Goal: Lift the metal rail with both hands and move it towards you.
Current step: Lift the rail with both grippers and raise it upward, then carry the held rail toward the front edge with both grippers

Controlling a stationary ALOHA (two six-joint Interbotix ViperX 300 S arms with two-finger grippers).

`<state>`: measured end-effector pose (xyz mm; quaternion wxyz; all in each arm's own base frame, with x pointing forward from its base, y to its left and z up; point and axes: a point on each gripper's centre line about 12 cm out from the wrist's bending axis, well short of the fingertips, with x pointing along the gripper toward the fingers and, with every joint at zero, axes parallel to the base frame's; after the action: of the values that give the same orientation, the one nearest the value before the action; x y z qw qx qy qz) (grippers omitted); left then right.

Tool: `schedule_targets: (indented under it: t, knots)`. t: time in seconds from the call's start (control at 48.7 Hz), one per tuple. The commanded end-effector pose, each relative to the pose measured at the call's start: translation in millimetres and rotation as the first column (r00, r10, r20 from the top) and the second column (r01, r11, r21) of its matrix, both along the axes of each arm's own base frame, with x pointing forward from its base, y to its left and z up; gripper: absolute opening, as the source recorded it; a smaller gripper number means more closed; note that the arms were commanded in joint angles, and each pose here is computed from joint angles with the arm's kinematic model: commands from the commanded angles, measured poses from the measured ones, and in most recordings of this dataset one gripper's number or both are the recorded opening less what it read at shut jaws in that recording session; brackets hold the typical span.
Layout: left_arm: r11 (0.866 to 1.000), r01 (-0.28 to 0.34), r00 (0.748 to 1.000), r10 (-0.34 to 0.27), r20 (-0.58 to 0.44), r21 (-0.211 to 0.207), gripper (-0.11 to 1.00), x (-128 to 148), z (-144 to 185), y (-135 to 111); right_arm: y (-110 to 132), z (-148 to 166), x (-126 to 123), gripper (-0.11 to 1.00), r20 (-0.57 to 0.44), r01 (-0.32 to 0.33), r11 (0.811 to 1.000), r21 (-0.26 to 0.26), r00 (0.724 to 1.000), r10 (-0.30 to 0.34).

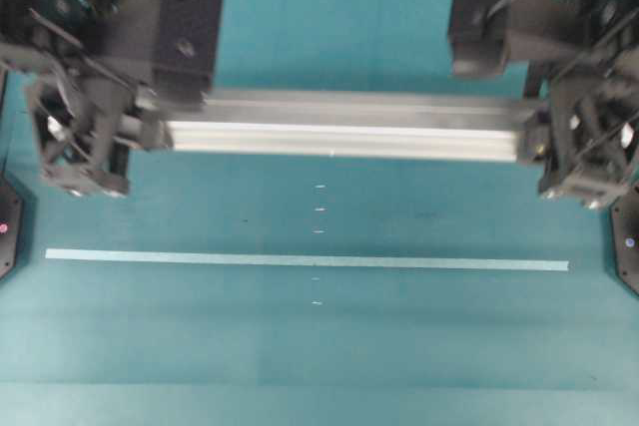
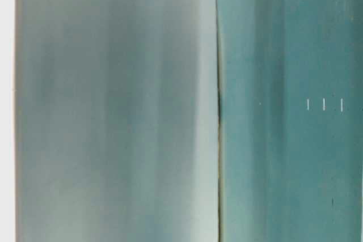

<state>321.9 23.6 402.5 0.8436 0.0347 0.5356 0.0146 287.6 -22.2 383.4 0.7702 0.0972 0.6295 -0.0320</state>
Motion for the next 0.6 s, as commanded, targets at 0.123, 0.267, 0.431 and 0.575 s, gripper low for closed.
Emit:
schedule_targets:
  t: [0.123,0.267,0.431,0.575]
  knots:
    - [0.999,-0.024,0.997,0.025,0.073,-0.023,0.31,3,-27,-5,1,-24,8,0.42,0.035,0.031,0.999,0.010,0.999,-0.031]
    - [1.000,-0.011,0.998,0.013,0.069,-0.023,0.31,6,-57,-9,2,-57,8,0.42,0.001,0.038,0.999,0.014,0.999,-0.038]
    - [1.000,-0.006,1.000,0.006,0.018,-0.021,0.31,8,-92,-9,8,-96,9,0.42,0.013,0.034,0.999,0.015,0.999,-0.034]
    - [1.000,-0.005,1.000,0.006,0.016,-0.024,0.31,13,-119,-10,8,-122,11,0.42,0.028,0.049,0.999,0.014,0.998,-0.049]
